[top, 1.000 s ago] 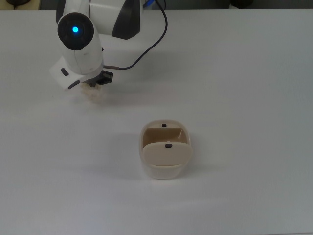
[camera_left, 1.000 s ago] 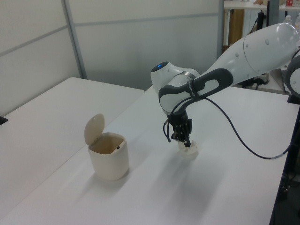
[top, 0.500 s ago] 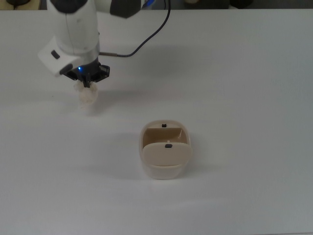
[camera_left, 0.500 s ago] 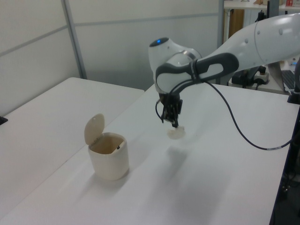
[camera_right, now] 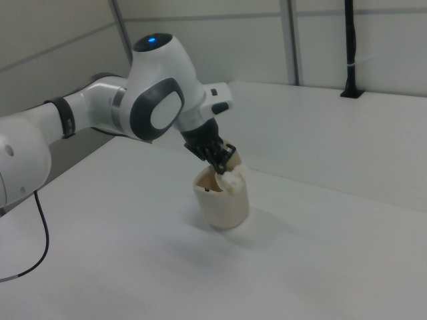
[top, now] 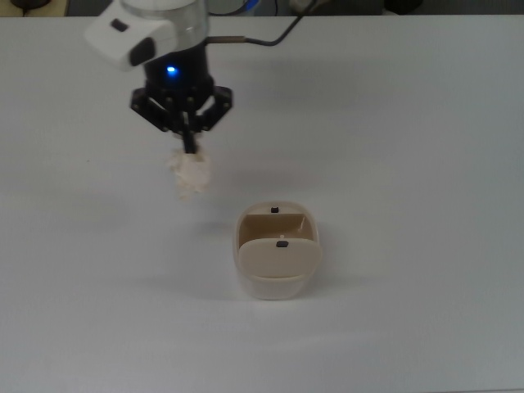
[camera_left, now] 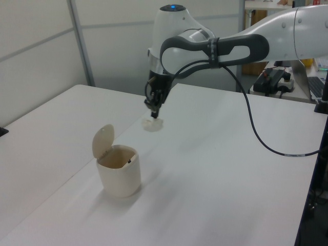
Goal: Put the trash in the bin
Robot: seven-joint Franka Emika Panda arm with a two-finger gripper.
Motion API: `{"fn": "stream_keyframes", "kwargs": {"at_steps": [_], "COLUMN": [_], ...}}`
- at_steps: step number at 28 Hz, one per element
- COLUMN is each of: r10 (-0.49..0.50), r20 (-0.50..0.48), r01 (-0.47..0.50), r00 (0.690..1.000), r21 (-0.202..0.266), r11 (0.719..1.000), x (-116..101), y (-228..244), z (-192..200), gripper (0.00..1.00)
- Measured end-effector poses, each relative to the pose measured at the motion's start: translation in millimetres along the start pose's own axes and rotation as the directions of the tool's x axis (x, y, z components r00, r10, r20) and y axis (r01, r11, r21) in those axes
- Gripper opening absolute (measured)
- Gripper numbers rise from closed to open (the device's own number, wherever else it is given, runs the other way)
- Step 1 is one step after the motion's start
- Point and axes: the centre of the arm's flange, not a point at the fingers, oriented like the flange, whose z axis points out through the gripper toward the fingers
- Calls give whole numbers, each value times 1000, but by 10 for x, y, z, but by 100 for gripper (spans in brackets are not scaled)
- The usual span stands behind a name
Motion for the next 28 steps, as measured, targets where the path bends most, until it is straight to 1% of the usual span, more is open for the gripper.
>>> {"fn": "stream_keyframes", "kwargs": {"at_steps": [5, 10, 12, 15, 17, 19, 20, 21, 24, 26, 28], "r10": [-37, -56, -57, -54, -53, -53, -53, -53, -54, -53, -48], "r20": [-107, -140, -143, -129, -120, -111, -109, -108, -86, -47, -2], "r01": [44, 70, 71, 68, 66, 65, 65, 65, 63, 57, 48], "r00": [994, 989, 988, 990, 991, 992, 993, 993, 995, 998, 999], "r21": [62, 93, 99, 104, 106, 108, 108, 108, 107, 102, 94], "r11": [997, 993, 993, 992, 992, 992, 992, 992, 992, 993, 994], "x": [128, 185, 201, 207, 206, 202, 200, 199, 184, 153, 109], "y": [-429, -668, -697, -701, -698, -699, -700, -699, -683, -632, -549], "z": [50, 302, 412, 626, 726, 790, 809, 812, 793, 736, 651], "gripper": [2, 2, 3, 16, 21, 29, 36, 37, 48, 59, 66]}}
